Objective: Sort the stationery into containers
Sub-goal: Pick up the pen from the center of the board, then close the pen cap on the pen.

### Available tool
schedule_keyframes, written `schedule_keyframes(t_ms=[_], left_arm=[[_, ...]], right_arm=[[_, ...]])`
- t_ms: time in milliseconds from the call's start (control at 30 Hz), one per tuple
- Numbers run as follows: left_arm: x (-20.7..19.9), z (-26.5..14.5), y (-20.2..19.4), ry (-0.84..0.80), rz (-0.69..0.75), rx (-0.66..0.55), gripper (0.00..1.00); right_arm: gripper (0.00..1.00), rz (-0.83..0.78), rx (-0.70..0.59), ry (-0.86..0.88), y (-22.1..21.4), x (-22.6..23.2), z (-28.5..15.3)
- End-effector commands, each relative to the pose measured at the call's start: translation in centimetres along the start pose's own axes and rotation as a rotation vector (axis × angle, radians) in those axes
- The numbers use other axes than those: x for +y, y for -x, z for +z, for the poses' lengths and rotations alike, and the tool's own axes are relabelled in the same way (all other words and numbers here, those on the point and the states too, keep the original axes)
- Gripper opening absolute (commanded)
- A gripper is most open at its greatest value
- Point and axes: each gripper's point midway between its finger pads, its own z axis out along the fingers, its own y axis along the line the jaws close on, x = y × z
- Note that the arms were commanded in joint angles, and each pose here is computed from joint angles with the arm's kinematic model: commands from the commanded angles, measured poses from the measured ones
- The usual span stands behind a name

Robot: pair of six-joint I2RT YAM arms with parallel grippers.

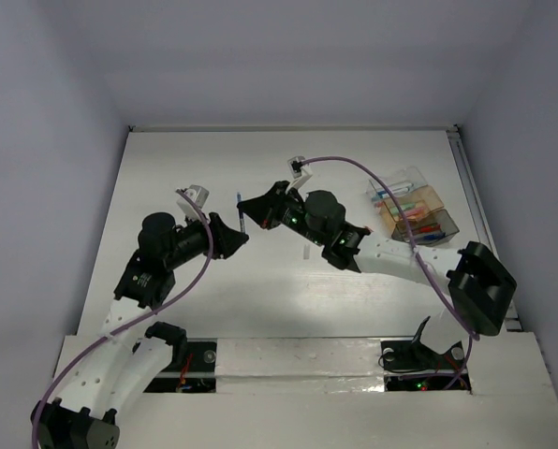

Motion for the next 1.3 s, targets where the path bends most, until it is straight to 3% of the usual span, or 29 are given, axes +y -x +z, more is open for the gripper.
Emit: schedule_keyframes(t_ms=[0,233,267,467,500,533,600,633,767,1067,1267], left_arm=[[-0.5,-0.1,1.0,-0.032,0.022,-0.040,0.38],[-0.4,-0.2,1.2,-0.025,0.022,-0.052,0.09],[-0.3,-0.2,1.2,-0.021,0.023,-0.052,0.00],[-0.4,-0.4,1.4,-0.019,0.031,-0.061,0.00],[-0.3,-0.5,1.5,-0.010,0.032,-0.067,0.00],[-0.2,-0.5,1.6,-0.005,0.034,-0.071,0.00],[-0.2,-0.7,1.7,0.004,0.037,-0.082,0.00],[-0.2,-0.7,1.8,0.008,0.038,-0.084,0.00],[0.1,-0.9,1.9,0.027,0.040,-0.092,0.00],[-0.1,-1.1,2.0,0.021,0.047,-0.096,0.00],[0.0,-1.1,1.9,0.030,0.046,-0.093,0.00]], right_arm=[[0.00,0.047,-0.015,0.131,0.3,3.0,0.3],[0.00,0.077,0.028,0.165,-0.8,3.3,1.1],[0.00,0.079,0.027,0.161,-0.9,3.1,1.1],[0.00,0.047,0.045,0.137,-1.0,2.9,0.6],[0.05,0.018,0.053,0.126,-1.1,2.6,0.6],[0.19,0.002,0.068,0.113,-1.2,2.4,0.5],[0.32,-0.026,0.099,0.060,-0.9,0.9,0.0],[0.45,-0.029,0.104,0.045,-0.7,0.4,-0.4],[0.64,-0.029,0.127,-0.054,-0.1,-3.9,-3.2],[0.69,0.004,0.246,-0.480,-2.6,-18.6,-9.1],[0.70,0.003,0.320,-0.592,-3.9,-23.1,-8.7]])
